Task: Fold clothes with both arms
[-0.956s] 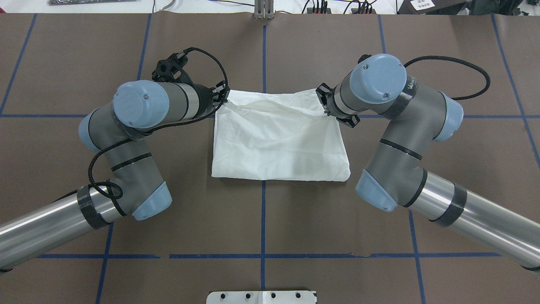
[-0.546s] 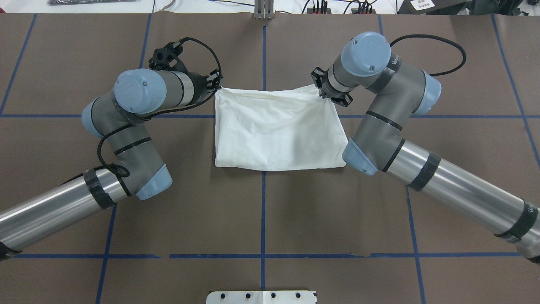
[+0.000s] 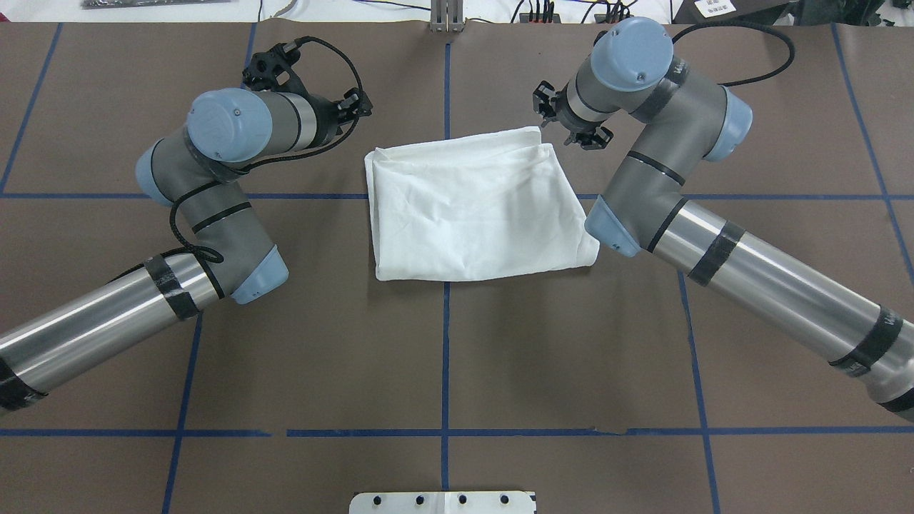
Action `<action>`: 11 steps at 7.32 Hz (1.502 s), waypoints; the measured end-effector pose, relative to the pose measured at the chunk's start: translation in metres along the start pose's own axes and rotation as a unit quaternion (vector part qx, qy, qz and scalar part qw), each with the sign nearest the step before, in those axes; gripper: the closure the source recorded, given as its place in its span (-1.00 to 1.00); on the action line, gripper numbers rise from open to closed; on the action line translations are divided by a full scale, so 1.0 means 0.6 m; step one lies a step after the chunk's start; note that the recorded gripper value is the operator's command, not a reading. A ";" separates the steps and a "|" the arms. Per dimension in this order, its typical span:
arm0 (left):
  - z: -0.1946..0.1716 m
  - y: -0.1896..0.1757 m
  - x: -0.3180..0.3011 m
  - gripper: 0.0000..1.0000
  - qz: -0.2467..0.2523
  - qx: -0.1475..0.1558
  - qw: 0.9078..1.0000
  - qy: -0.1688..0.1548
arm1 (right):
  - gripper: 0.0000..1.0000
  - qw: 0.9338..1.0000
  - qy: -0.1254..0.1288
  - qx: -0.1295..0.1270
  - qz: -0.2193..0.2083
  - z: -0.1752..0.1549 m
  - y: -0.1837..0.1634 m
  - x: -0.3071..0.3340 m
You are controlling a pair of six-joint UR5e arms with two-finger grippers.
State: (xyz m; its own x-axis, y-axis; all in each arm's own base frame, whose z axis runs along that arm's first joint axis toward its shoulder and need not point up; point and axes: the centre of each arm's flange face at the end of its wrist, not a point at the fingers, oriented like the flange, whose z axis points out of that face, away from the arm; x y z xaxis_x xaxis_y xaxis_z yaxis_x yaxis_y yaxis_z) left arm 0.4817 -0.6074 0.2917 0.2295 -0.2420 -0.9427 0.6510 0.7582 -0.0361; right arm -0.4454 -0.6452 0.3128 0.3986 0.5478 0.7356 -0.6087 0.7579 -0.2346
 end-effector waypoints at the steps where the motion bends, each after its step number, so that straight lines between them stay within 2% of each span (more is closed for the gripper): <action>1: -0.005 -0.006 -0.007 -1.00 0.017 -0.009 1.000 0.003 | -1.00 1.000 0.005 0.000 -0.017 -0.005 -0.040 0.027; 3: -0.048 -0.044 -0.057 -1.00 0.104 -0.047 0.993 0.009 | -1.00 0.996 0.020 -0.010 -0.085 -0.023 -0.131 0.144; 6: -0.187 -0.139 -0.200 -1.00 0.229 -0.092 0.969 0.016 | -1.00 0.985 0.025 -0.039 -0.166 -0.113 -0.263 0.374; 7: -0.245 -0.180 -0.266 -1.00 0.265 -0.100 0.959 0.013 | -1.00 0.978 0.027 -0.045 -0.203 -0.153 -0.304 0.471; 9: -0.377 -0.266 -0.421 -1.00 0.321 -0.114 0.940 -0.003 | -1.00 0.952 0.036 -0.051 -0.300 -0.211 -0.361 0.639; 10: -0.428 -0.282 -0.498 -1.00 0.337 -0.119 0.934 -0.018 | -1.00 0.944 0.036 -0.053 -0.325 -0.228 -0.378 0.680; 11: -0.475 -0.300 -0.571 -1.00 0.351 -0.115 0.928 -0.039 | -1.00 0.942 0.026 -0.057 -0.330 -0.245 -0.392 0.705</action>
State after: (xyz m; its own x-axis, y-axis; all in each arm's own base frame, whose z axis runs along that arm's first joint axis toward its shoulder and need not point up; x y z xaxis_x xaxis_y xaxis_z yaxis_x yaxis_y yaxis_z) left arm 0.0797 -0.4885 0.5269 0.5964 0.3249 -0.7340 0.1516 0.8523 0.5005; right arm -0.0328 -0.5395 0.5857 0.6990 -0.0412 0.7140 -0.1401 0.9711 0.1932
